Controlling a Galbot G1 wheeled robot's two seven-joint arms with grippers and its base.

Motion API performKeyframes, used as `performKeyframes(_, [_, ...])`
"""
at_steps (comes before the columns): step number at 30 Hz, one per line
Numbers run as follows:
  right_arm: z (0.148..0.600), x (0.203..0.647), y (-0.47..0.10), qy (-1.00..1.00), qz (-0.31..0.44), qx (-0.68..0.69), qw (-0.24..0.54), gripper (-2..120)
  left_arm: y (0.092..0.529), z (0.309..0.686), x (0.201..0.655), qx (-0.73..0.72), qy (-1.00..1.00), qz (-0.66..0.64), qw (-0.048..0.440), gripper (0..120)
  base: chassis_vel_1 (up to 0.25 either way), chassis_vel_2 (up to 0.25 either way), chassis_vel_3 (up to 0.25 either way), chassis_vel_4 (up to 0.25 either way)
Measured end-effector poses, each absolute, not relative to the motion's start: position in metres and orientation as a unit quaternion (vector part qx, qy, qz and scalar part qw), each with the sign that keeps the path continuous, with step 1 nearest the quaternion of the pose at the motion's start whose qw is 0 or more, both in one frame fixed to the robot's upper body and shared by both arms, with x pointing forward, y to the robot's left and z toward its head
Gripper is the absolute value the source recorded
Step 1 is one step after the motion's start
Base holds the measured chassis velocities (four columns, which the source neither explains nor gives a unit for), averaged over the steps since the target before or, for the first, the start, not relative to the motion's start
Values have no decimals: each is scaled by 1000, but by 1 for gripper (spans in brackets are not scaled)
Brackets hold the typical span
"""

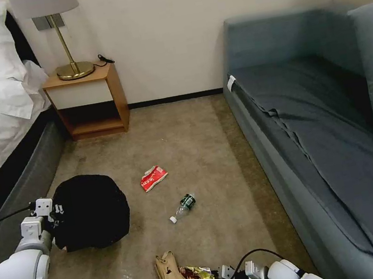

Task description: Pick up the trash bin, then pick up the garbage on the floor and place it into the trash bin.

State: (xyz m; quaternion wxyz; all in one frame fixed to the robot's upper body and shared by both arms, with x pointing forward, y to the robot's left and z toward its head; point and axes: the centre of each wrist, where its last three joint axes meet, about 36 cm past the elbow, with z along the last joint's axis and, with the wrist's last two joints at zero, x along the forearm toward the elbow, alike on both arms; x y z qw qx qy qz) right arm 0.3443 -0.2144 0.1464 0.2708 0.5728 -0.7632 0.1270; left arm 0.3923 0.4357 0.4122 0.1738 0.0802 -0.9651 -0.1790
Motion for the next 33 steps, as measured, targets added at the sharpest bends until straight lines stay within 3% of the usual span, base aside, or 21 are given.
performKeyframes(7, [146, 344, -216, -763, 127, 572, 272, 0, 436, 411, 392, 80, -965, -179, 174, 5, 0, 0, 0, 0])
performKeyframes(15, [158, 353, -218, -774, 123, 565, 256, 0, 435, 410, 390, 79, -965, -179, 173, 5, 0, 0, 0, 0])
performKeyframes(33, [256, 431, -266, -817, 167, 530, 154, 0, 413, 419, 393, 50, -974, -170, 140, 5, 0, 0, 0, 0])
